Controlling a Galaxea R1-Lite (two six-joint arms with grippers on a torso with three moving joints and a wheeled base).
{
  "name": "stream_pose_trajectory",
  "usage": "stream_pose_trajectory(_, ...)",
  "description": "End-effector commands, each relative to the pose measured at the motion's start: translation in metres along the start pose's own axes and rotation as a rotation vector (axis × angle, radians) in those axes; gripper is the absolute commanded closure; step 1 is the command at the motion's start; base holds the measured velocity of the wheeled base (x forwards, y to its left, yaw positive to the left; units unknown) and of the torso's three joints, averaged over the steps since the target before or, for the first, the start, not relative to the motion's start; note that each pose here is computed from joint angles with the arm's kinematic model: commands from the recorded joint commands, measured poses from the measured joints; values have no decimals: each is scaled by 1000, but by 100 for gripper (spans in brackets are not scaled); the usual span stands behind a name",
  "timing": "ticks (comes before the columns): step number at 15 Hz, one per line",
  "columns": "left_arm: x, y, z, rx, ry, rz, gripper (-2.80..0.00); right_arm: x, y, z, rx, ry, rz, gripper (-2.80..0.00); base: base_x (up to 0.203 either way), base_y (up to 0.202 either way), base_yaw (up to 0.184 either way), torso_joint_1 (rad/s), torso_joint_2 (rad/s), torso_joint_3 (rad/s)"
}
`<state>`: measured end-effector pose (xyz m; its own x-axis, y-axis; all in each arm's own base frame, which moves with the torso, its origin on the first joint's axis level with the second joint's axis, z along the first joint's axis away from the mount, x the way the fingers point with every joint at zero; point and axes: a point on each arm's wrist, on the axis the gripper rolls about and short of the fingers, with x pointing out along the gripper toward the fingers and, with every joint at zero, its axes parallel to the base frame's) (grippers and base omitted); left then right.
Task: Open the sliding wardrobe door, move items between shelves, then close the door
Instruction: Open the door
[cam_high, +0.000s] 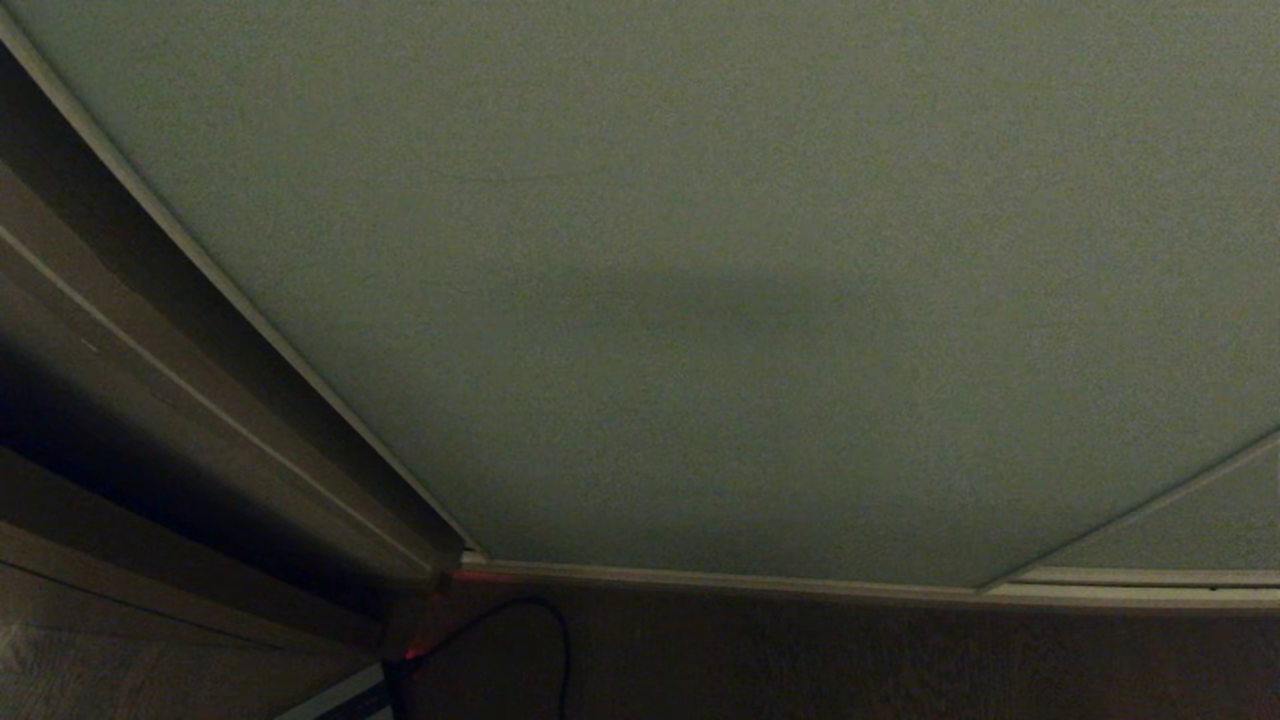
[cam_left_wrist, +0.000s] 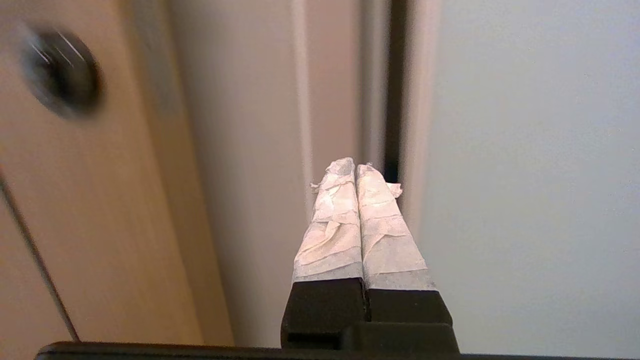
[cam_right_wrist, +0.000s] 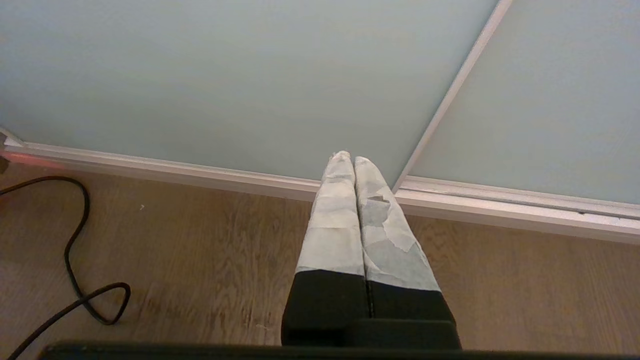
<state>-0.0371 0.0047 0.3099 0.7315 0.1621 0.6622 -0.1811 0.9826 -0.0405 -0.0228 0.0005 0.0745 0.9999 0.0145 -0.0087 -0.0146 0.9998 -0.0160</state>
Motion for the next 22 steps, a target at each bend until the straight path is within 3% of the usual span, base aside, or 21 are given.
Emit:
stream_pose_trajectory(1,30,-5,0,-1,0,27,0,0,0,-1,1,4,1,0,0,0,0,0,0,0)
stream_pose_trajectory(4,50,-8,-1,-15,-15,33,0,0,0,-1,-1,5,1,0,0,0,0,0,0,0)
stream_pose_trajectory(9,90,-18,-18,-63,54,5,0,0,0,-1,-1,4,1,0,0,0,0,0,0,0)
stream_pose_trajectory(13,123,-23,-14,-73,45,-27,0,0,0,-1,-1,4,1,0,0,0,0,0,0,0)
stream_pose_trajectory(18,147,-24,-19,-76,62,-14,0,0,0,-1,-1,4,1,0,0,0,0,0,0,0)
stream_pose_trajectory(22,159,-27,-23,-87,105,-64,0,0,0,-1,-1,4,1,0,0,0,0,0,0,0)
